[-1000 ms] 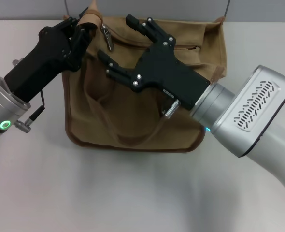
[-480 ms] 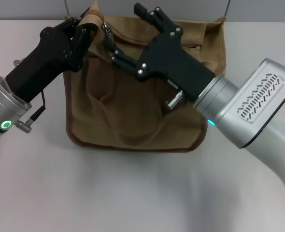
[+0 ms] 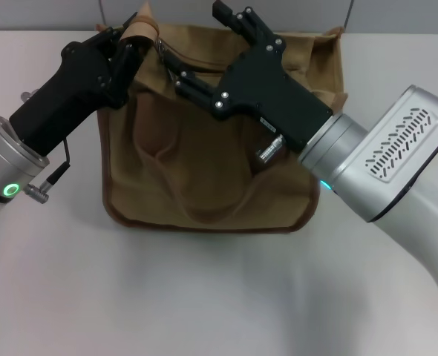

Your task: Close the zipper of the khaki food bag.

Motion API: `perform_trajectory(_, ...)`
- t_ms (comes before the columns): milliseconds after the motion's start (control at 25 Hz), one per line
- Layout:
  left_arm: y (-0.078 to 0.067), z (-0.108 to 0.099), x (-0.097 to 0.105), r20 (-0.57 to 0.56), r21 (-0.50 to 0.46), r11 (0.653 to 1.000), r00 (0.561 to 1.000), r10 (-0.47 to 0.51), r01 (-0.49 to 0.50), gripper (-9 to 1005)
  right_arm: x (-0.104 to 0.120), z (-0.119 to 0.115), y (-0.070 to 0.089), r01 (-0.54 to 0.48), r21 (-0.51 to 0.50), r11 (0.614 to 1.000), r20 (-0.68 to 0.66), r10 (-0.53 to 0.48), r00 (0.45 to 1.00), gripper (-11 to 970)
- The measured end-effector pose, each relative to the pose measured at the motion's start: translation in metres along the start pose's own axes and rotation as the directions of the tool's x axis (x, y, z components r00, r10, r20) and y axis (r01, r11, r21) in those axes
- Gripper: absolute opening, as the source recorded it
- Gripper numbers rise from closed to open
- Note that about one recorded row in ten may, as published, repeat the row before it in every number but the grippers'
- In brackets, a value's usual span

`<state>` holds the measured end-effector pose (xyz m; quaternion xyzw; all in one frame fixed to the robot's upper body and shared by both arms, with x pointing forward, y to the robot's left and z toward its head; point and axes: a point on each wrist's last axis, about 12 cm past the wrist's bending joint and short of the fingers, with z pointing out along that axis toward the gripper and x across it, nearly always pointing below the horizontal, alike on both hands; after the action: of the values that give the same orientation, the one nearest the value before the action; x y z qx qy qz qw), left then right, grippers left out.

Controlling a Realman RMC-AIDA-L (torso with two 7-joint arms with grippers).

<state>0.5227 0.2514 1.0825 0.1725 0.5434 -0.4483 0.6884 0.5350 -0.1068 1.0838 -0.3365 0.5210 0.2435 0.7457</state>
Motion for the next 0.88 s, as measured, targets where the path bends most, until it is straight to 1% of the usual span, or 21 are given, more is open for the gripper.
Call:
perform_trajectory(160,-0.001,0.001,0.001,0.003,-0.005,1.0,1.0,-0.007,0.007,51,0.0,0.0,0.001,0.027,-0.004,1.0,-0.002,-0.027,1.0,826)
perform_trajectory(360,-0.001,0.001,0.001,0.004,-0.005,1.0,1.0,-0.007,0.007,51,0.0,0.0,0.001,0.032,-0.005,0.999,-0.004,-0.032,0.999,826)
perform_trajectory(560,-0.001,0.001,0.002,0.004,-0.005,1.0,1.0,-0.008,0.008,50,0.002,-0.003,0.009,0.041,-0.036,0.999,-0.009,-0.041,0.999,825)
perform_trajectory(720,-0.001,0.001,0.002,0.004,-0.005,1.0,1.0,-0.01,0.01,50,0.003,-0.002,0.011,0.037,-0.042,0.998,-0.024,-0.038,0.999,825)
perform_trajectory(880,-0.001,0.002,0.002,0.005,-0.005,1.0,1.0,-0.012,0.012,50,0.004,-0.001,0.011,0.031,-0.044,0.999,-0.034,-0.032,0.999,756)
